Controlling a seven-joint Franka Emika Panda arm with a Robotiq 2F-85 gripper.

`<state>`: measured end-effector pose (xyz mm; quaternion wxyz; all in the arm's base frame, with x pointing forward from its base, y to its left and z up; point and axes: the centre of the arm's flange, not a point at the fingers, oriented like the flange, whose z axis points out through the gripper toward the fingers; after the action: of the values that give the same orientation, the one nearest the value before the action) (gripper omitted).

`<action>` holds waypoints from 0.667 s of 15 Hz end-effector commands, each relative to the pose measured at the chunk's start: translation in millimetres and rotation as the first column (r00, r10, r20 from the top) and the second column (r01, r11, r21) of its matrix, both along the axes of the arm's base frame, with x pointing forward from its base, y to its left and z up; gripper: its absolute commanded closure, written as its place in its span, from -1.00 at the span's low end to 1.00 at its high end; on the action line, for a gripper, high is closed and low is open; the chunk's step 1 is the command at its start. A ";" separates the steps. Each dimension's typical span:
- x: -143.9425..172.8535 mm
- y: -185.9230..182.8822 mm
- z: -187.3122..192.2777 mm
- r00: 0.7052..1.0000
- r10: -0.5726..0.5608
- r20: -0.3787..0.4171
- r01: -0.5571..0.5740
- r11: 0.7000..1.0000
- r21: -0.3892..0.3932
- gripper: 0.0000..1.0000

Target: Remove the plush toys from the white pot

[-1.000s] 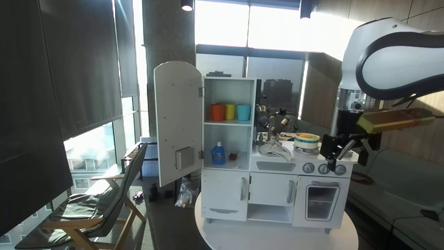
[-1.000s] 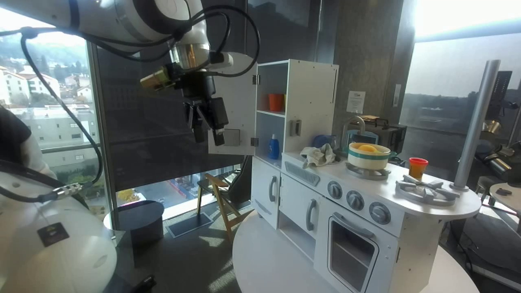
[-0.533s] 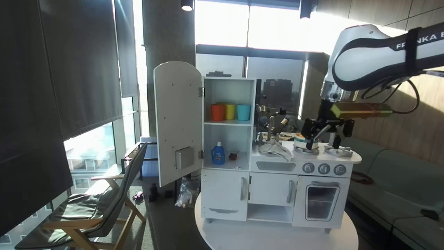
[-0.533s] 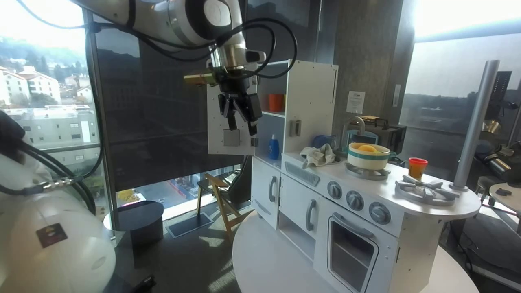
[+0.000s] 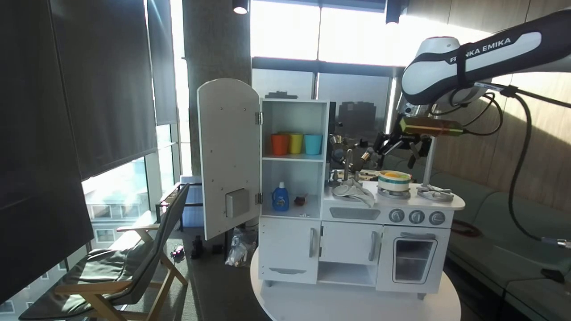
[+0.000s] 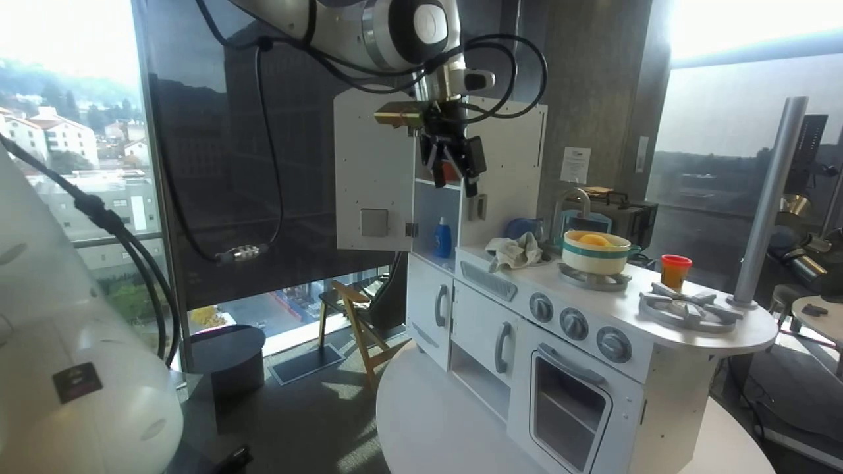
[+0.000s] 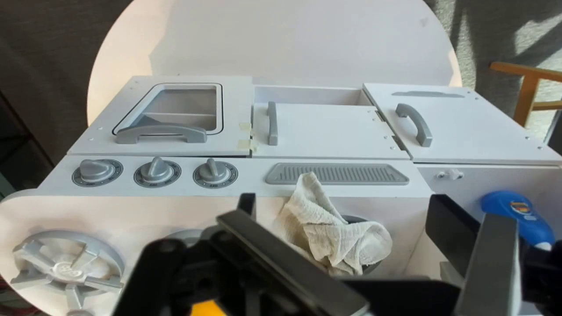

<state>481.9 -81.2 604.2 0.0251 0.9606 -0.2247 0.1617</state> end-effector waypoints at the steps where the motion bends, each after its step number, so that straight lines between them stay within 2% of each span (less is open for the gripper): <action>1: 50.4 -28.4 27.9 0.996 -0.068 0.054 0.067 0.998 0.022 -1.00; 3: 58.4 -38.8 32.6 0.997 -0.055 0.061 0.054 0.998 0.029 -1.00; 4: 35.5 -29.2 14.6 0.998 -0.054 0.036 0.054 0.998 0.011 -1.00; 10: 40.9 -30.6 7.4 0.998 -0.055 0.022 0.055 0.998 0.013 -1.00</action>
<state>522.8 -111.8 611.6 0.0210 0.9523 -0.2523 0.1702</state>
